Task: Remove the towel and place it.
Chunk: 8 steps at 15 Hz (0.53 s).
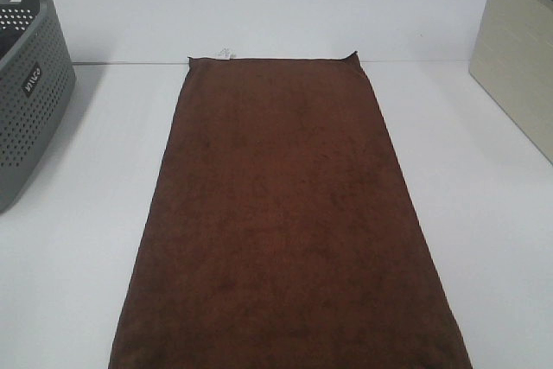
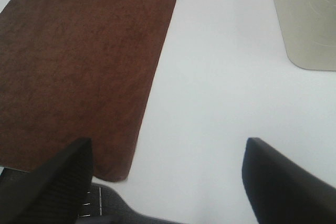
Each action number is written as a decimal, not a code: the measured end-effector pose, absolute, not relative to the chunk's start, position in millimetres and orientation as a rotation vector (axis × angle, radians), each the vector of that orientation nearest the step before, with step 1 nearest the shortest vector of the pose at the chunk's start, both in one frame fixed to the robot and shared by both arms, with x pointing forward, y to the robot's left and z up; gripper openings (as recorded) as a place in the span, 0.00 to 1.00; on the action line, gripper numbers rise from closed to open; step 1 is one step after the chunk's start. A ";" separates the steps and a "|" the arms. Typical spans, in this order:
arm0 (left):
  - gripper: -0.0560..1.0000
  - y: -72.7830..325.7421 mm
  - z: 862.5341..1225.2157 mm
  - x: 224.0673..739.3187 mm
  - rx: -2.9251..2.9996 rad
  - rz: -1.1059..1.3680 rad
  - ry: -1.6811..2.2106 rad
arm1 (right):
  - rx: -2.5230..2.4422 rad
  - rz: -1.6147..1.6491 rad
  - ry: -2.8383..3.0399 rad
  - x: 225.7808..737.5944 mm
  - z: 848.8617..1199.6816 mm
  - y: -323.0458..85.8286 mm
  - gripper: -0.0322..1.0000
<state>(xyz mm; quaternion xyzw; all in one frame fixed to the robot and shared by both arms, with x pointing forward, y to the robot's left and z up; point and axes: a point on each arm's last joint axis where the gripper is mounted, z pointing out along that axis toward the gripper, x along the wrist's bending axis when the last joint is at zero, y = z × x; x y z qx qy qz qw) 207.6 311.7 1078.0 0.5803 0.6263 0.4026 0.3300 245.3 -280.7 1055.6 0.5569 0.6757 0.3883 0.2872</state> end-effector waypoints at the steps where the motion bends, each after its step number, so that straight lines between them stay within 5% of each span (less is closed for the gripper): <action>1: 0.85 310.3 1071.7 211.0 1.541 1.023 1.646 | 1.482 1.038 1.797 244.0 1055.0 -281.1 0.76; 8: 0.85 298.5 1051.2 233.6 1.553 0.924 1.532 | 1.522 0.943 1.703 244.8 1052.7 -291.4 0.76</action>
